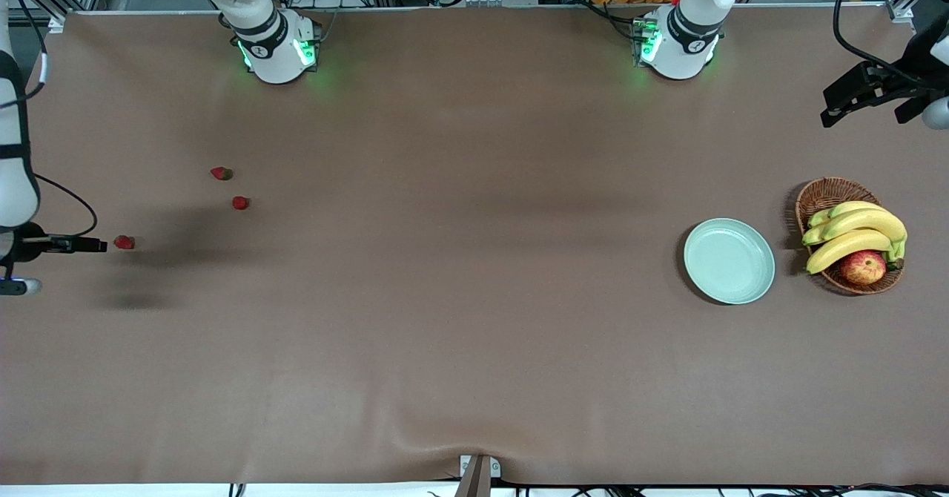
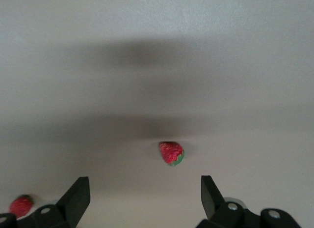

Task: Collect all strawberries into plate
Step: 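Close the right gripper on the strawberry and lift it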

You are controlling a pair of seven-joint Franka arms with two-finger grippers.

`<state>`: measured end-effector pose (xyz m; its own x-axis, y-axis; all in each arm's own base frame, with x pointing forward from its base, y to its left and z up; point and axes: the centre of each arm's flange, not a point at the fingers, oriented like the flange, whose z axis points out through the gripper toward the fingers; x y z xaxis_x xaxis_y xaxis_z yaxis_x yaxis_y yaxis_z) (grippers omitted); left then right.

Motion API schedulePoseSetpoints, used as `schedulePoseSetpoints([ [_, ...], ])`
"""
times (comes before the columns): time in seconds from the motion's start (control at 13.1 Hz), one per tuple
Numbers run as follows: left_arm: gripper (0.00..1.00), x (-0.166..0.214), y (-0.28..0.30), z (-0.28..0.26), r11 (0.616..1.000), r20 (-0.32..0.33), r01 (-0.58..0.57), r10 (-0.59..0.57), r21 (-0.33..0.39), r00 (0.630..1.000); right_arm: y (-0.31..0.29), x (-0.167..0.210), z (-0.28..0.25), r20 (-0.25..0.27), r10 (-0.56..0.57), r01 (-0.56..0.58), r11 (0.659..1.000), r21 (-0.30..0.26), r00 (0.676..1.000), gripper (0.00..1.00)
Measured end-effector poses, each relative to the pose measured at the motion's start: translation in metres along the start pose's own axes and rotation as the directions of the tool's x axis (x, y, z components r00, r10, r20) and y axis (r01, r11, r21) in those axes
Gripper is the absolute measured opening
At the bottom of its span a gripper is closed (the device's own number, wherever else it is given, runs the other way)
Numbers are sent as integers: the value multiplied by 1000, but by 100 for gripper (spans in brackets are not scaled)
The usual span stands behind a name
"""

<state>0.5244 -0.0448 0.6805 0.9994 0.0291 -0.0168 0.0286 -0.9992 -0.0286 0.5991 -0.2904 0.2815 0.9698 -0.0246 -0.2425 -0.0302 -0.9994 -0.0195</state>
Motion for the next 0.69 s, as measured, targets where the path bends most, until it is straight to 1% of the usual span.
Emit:
schedulePoseSetpoints([
  [0.15,100,0,-1,0,1000,1,2,-2,0,1000,15,2,25,-18,-33,33,999,-8,999,100],
  [0.23,100,0,-1,0,1000,1,2,-2,0,1000,23,0,37,-18,-47,47,999,-5,999,95],
  [0.31,100,0,-1,0,1000,1,1,-1,0,1000,30,-3,48,-12,-52,52,999,1,999,95],
  [0.46,100,0,1,0,1000,0,-2,2,0,1000,33,-3,64,-2,-56,56,998,9,998,81],
  [0.54,100,0,2,0,1000,-1,-3,3,0,1000,32,-3,71,1,-59,59,998,12,998,79],
  [0.61,100,0,2,0,1000,-3,-4,4,0,1000,30,-3,80,6,-61,61,998,16,998,75],
  [0.69,100,0,2,0,1000,-4,-4,4,0,1000,28,-5,90,10,-64,64,998,19,998,74],
])
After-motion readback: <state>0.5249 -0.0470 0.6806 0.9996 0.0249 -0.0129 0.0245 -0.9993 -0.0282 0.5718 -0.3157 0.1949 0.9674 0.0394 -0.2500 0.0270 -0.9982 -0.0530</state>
